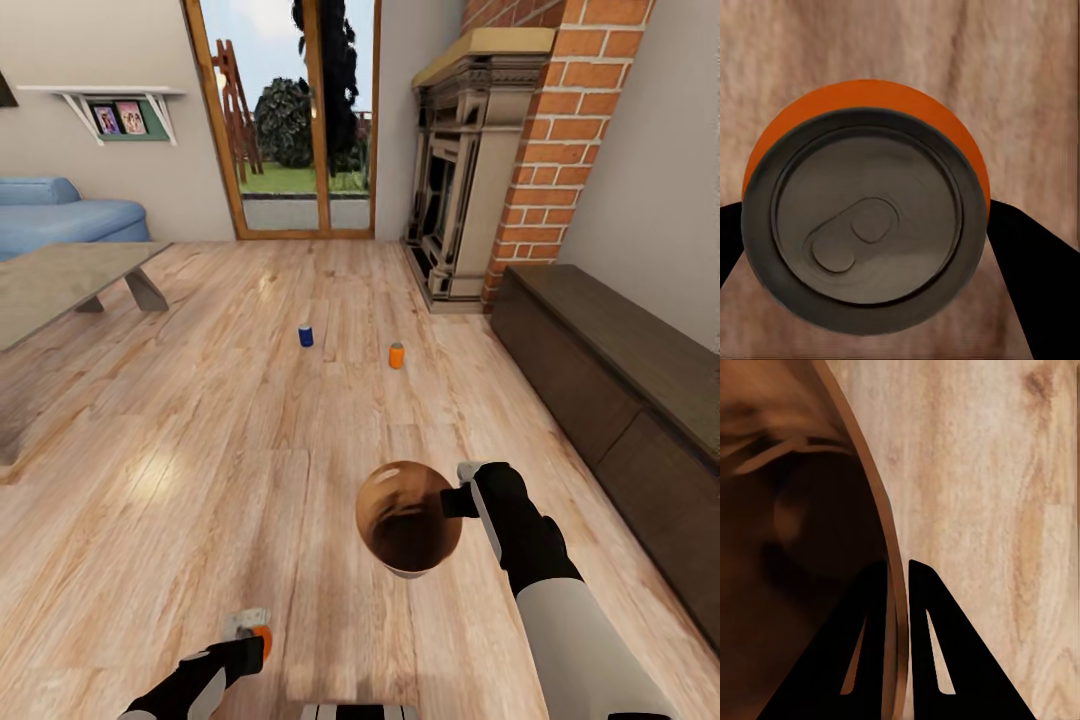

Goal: Put the three can of soda from the living room inside the tash can in the kitchen.

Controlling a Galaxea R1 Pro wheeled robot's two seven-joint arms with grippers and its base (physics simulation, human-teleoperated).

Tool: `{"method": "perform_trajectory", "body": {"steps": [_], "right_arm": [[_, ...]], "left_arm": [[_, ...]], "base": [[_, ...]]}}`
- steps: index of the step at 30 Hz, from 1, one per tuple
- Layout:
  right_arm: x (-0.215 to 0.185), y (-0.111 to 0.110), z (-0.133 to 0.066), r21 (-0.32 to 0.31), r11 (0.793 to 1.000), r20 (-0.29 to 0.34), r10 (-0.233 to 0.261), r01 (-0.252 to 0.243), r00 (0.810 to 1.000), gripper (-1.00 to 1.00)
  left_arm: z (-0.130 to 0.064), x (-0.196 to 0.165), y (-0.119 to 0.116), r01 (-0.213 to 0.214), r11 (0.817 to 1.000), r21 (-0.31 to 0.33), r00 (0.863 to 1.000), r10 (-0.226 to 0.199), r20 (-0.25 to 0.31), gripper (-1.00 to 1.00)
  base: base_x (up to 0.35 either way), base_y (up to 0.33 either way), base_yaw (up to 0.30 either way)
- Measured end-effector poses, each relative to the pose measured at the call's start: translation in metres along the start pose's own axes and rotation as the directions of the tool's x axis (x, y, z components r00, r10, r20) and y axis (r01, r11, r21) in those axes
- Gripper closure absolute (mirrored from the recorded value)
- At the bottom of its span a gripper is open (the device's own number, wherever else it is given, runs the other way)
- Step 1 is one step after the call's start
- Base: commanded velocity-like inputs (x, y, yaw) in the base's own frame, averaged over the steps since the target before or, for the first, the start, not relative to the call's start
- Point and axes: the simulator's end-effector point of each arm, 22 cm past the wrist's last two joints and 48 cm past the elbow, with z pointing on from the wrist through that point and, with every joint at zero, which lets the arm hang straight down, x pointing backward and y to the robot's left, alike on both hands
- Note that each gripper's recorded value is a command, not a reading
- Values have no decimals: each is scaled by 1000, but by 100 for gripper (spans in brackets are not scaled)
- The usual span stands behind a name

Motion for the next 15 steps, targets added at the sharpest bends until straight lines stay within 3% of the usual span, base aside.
{"method": "perform_trajectory", "body": {"steps": [3, 6, 11, 15], "right_arm": [[-4, 0, -6, 0, 1000, 12, 0, 0, 1000, 100], [-8, 0, -13, 1, 1000, 24, -1, 1, 1000, 100], [-15, 0, -24, 2, 1000, 45, -2, 2, 999, 100], [-20, 0, -33, 3, 1000, 61, -2, 2, 998, 100]], "left_arm": [[-4, 0, 0, 2, 1000, 1, 1000, -2, -29, 100], [-9, -16, -3, 1, 1000, 9, 1000, -1, -19, 100], [-32, -94, -24, -8, 999, 49, 997, 4, 81, 100], [-51, -115, -32, -14, 997, 70, 994, 6, 109, 100]], "base": [[0, 0, 0], [0, 0, 0], [0, 0, 0], [0, 0, 0]]}}
